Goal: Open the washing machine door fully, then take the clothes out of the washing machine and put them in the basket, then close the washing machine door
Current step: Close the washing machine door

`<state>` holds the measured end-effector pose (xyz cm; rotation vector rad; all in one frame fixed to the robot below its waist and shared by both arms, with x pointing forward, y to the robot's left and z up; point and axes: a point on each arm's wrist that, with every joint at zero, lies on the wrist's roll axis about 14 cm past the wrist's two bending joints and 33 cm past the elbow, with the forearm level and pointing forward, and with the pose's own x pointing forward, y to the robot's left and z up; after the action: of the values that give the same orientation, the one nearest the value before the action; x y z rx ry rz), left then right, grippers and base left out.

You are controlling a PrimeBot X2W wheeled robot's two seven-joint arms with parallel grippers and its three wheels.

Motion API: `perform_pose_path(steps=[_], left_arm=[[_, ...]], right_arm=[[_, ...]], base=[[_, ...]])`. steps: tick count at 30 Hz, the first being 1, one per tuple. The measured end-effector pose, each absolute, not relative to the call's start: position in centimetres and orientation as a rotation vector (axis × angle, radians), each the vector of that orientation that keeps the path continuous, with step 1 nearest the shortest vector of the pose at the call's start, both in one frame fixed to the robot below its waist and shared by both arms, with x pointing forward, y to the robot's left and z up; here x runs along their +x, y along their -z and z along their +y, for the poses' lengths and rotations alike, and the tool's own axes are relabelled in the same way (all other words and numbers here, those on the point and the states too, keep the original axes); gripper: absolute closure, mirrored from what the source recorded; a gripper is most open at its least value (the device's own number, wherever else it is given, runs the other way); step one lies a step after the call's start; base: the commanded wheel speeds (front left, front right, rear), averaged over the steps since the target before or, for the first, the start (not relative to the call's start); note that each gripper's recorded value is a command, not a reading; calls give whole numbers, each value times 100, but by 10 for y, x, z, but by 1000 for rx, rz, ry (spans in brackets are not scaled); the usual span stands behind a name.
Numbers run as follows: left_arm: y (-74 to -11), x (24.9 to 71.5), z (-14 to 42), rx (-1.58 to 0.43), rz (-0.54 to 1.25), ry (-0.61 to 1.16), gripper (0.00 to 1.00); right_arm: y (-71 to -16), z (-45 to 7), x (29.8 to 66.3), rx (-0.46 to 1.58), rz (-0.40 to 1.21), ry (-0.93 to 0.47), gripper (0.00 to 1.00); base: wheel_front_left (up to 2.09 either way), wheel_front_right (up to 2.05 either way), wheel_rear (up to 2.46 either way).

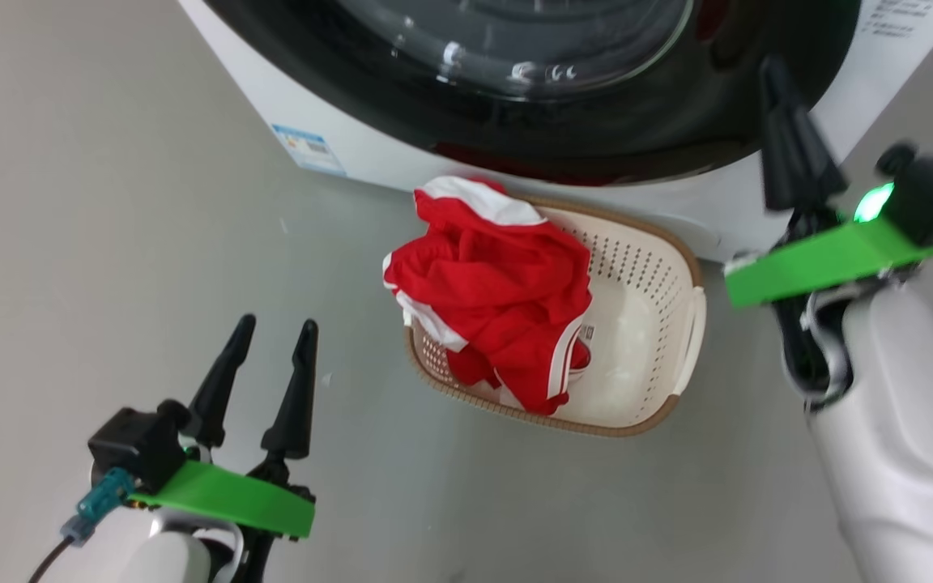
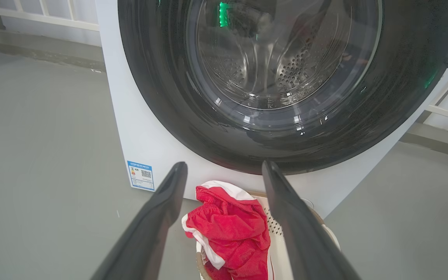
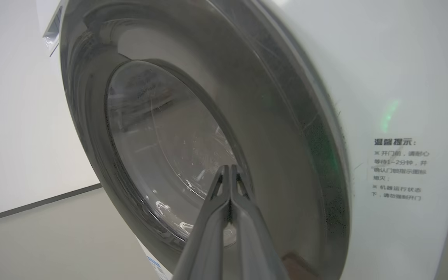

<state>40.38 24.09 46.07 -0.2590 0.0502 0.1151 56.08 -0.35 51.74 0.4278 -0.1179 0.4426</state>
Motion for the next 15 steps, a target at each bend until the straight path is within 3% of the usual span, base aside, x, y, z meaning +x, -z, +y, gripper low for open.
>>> perform_pose_path(steps=[1, 2, 15], left_arm=[[-461, 401, 241, -257, 52, -113, 0], [-461, 399, 241, -254, 53, -111, 0], [-468, 389, 228, -231, 46, -39, 0]], right_arm=[[-514, -5, 555, 423, -106, -442, 13], [-511, -7, 549, 418, -96, -440, 0], [-477, -52, 480, 363, 14, -356, 0]], base=[[0, 0, 0], [0, 0, 0], [0, 0, 0]])
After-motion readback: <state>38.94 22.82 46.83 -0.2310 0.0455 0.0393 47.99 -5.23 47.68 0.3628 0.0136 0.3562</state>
